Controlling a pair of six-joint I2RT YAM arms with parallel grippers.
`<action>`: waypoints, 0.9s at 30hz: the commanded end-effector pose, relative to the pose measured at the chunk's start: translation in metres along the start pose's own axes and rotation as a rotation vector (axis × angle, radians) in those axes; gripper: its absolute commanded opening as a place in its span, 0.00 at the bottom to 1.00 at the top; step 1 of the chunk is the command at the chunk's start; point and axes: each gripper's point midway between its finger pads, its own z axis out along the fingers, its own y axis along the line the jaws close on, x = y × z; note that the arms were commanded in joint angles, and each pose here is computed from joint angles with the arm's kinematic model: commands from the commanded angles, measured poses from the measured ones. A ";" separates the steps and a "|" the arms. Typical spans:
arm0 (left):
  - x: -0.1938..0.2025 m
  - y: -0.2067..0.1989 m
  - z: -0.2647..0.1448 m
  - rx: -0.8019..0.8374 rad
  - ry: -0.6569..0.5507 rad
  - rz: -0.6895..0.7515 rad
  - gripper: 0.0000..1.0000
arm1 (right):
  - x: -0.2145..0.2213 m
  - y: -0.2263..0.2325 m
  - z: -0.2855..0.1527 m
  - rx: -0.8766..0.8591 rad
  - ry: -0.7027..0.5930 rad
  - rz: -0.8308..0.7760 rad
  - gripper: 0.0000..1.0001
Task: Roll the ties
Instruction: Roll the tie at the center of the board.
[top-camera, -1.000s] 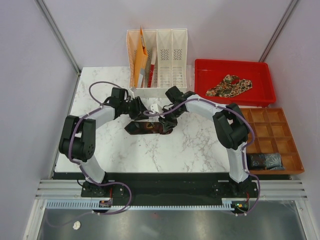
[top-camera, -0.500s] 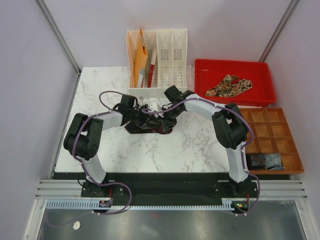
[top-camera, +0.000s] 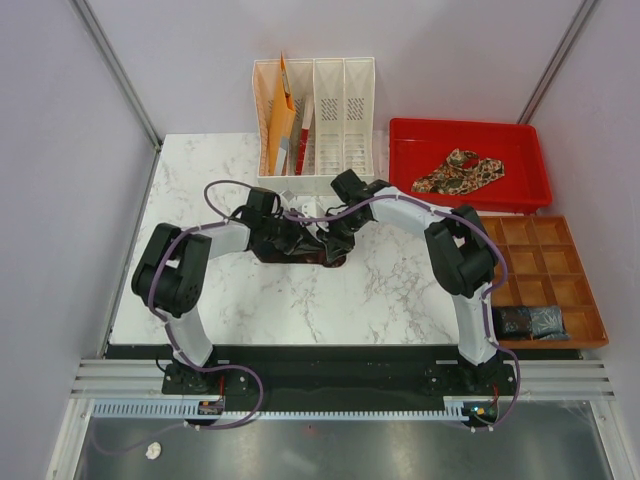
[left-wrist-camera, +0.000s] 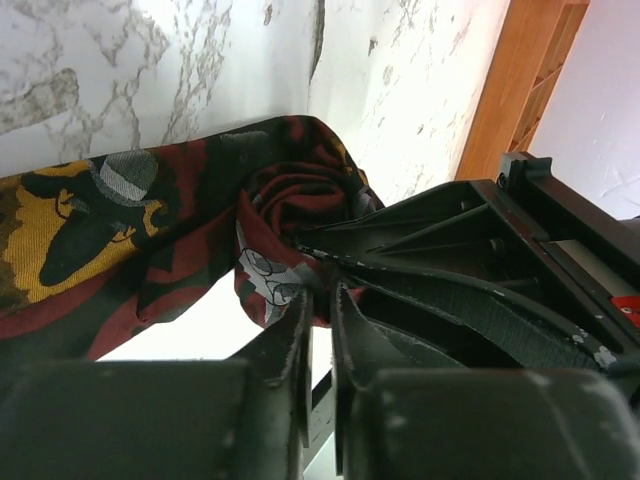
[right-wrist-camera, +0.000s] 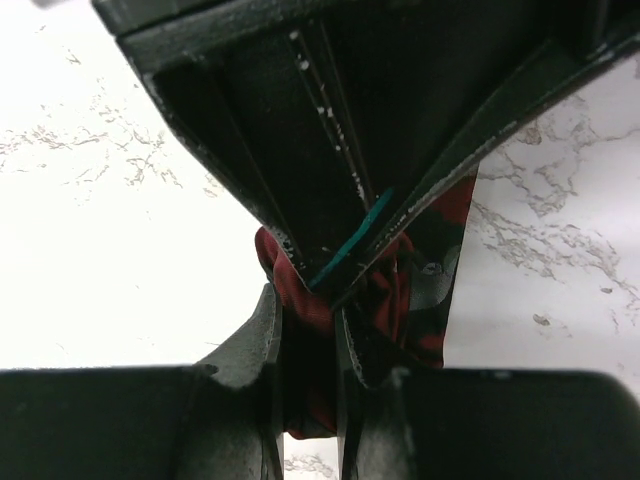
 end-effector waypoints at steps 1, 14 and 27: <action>-0.009 0.028 0.004 -0.114 -0.019 0.002 0.05 | -0.001 0.000 0.002 -0.006 -0.015 0.006 0.26; -0.036 0.087 -0.004 -0.344 -0.031 0.041 0.02 | -0.013 -0.007 -0.013 0.033 -0.038 0.004 0.72; -0.038 0.100 -0.007 -0.392 -0.020 0.046 0.02 | -0.028 -0.034 -0.003 0.148 -0.119 0.163 0.98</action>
